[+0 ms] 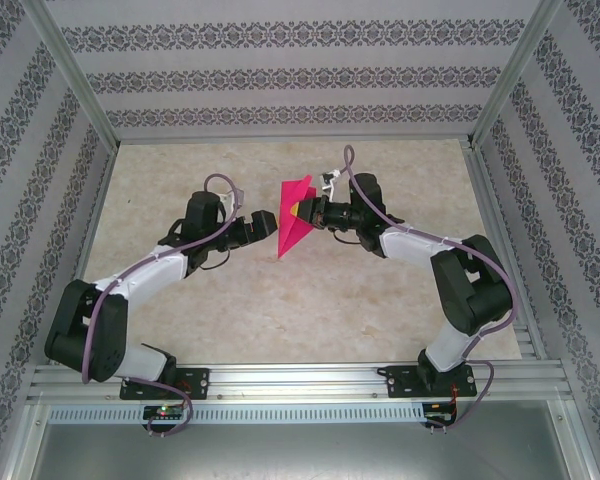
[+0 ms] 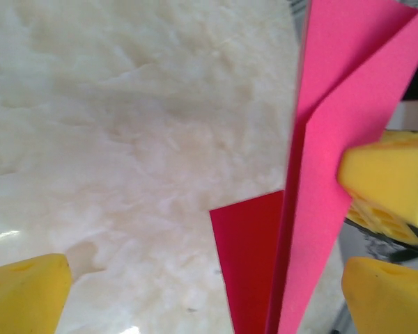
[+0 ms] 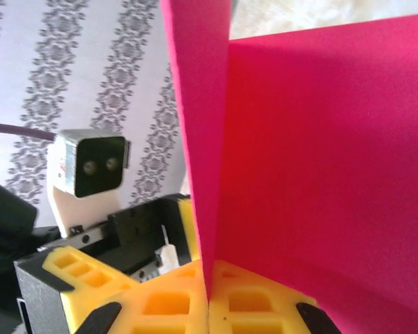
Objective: Fold a paper plane with a square sheet of paper (pick it up from the middle)
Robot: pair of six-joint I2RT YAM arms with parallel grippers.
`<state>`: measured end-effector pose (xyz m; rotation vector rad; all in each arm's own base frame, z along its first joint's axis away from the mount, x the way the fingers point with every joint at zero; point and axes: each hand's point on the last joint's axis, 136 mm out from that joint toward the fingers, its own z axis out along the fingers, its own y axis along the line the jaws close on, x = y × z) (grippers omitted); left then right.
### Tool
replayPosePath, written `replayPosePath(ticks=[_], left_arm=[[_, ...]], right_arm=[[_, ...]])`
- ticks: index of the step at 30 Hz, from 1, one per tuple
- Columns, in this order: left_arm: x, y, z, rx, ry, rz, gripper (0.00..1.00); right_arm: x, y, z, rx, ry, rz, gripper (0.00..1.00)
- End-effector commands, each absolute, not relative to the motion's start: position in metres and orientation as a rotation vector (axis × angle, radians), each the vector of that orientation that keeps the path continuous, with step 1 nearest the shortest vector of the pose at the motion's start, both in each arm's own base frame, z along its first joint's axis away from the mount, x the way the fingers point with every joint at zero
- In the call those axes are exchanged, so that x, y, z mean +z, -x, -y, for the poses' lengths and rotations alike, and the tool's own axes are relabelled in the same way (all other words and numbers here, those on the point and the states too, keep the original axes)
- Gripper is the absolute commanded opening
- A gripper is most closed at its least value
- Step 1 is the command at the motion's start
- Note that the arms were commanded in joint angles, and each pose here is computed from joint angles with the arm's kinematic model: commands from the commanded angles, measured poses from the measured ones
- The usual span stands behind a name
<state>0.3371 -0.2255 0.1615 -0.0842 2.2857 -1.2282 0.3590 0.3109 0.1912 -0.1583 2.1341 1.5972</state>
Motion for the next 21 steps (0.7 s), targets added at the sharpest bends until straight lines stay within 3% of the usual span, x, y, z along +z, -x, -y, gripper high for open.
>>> replayPosePath(ticks=[1, 11, 21], left_arm=[[0.192, -0.332, 0.238, -1.434, 0.043, -2.153, 1.00], [0.218, -0.331, 0.257, -1.712, 0.022, -2.014, 0.96], [0.234, -0.333, 0.258, -1.714, -0.022, -1.947, 0.60]], right_arm=[[0.236, -0.353, -0.314, 1.722, 0.252, -1.965, 0.07], [0.252, -0.355, -0.320, 1.859, 0.219, -1.897, 0.08], [0.223, -0.357, -0.322, 1.852, 0.163, -2.006, 0.07]])
